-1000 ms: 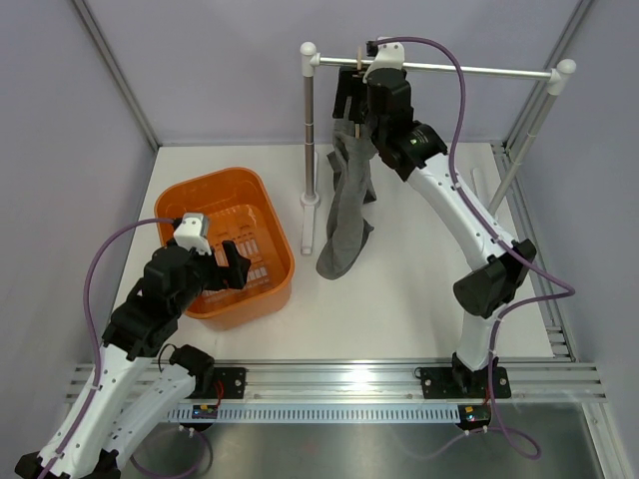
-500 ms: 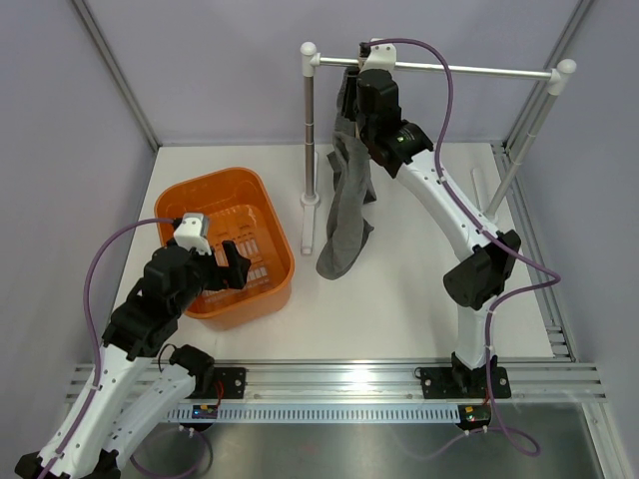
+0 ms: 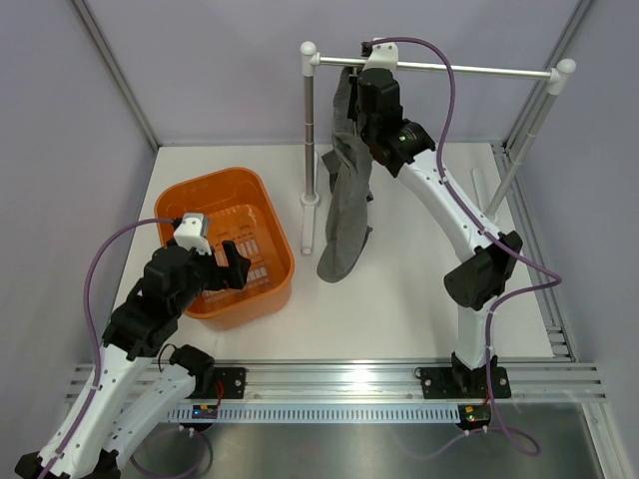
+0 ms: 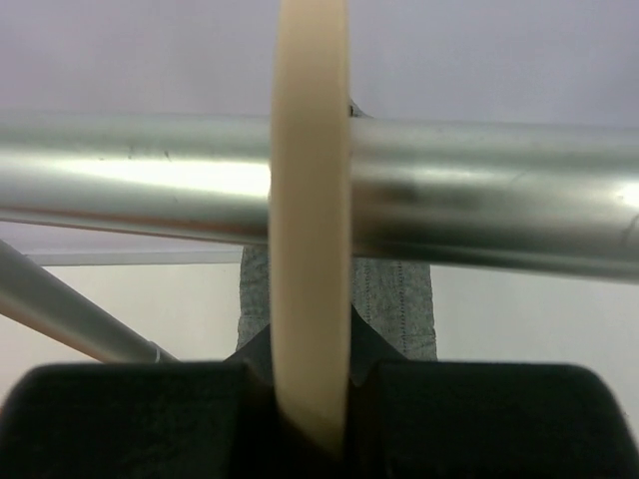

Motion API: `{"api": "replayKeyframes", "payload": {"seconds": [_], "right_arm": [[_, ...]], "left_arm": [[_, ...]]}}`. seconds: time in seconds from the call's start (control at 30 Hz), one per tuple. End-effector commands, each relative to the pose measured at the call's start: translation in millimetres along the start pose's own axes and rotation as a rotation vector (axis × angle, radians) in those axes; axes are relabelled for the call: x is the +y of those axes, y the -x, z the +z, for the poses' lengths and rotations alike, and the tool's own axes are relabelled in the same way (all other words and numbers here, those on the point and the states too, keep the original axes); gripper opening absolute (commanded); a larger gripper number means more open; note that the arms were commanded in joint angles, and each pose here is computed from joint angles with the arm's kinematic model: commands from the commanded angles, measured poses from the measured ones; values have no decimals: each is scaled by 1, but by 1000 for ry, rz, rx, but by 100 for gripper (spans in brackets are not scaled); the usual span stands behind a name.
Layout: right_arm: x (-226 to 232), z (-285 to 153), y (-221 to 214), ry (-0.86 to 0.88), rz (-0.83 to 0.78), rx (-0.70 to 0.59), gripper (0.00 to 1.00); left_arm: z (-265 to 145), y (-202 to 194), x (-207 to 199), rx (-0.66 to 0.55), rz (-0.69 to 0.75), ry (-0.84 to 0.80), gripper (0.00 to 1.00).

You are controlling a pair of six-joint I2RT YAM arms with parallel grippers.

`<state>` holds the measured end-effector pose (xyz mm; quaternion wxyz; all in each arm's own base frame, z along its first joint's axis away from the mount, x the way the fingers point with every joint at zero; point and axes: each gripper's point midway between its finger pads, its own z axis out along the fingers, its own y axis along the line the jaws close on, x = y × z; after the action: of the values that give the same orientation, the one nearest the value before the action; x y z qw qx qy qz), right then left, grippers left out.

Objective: Remove the shorts from the hanger

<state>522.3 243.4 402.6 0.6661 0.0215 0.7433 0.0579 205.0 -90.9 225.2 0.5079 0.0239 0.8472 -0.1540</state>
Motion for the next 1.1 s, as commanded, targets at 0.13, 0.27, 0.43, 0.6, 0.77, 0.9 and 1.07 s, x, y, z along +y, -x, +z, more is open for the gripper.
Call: {"api": "replayKeyframes", "payload": {"seconds": [0.13, 0.27, 0.43, 0.6, 0.77, 0.9, 1.07], "right_arm": [[-14, -63, 84, 46, 68, -117, 0], [-21, -81, 83, 62, 73, -96, 0], [-25, -97, 67, 99, 61, -44, 0], [-24, -116, 38, 157, 66, 50, 0], [-34, -157, 18, 198, 98, 115, 0], [-43, -188, -15, 165, 62, 180, 0], [-44, -228, -31, 184, 81, 207, 0]], "left_arm": [[-3, 16, -8, -52, 10, -36, 99], [-6, 26, -7, -78, 22, -27, 99], [-11, 42, -11, -96, 22, -28, 99], [-23, 77, -37, -151, -14, -132, 99], [-21, 116, -70, -174, -51, -236, 98], [-8, 128, -105, -156, -37, -261, 97], [12, 136, -165, -146, 7, -259, 97]]}}
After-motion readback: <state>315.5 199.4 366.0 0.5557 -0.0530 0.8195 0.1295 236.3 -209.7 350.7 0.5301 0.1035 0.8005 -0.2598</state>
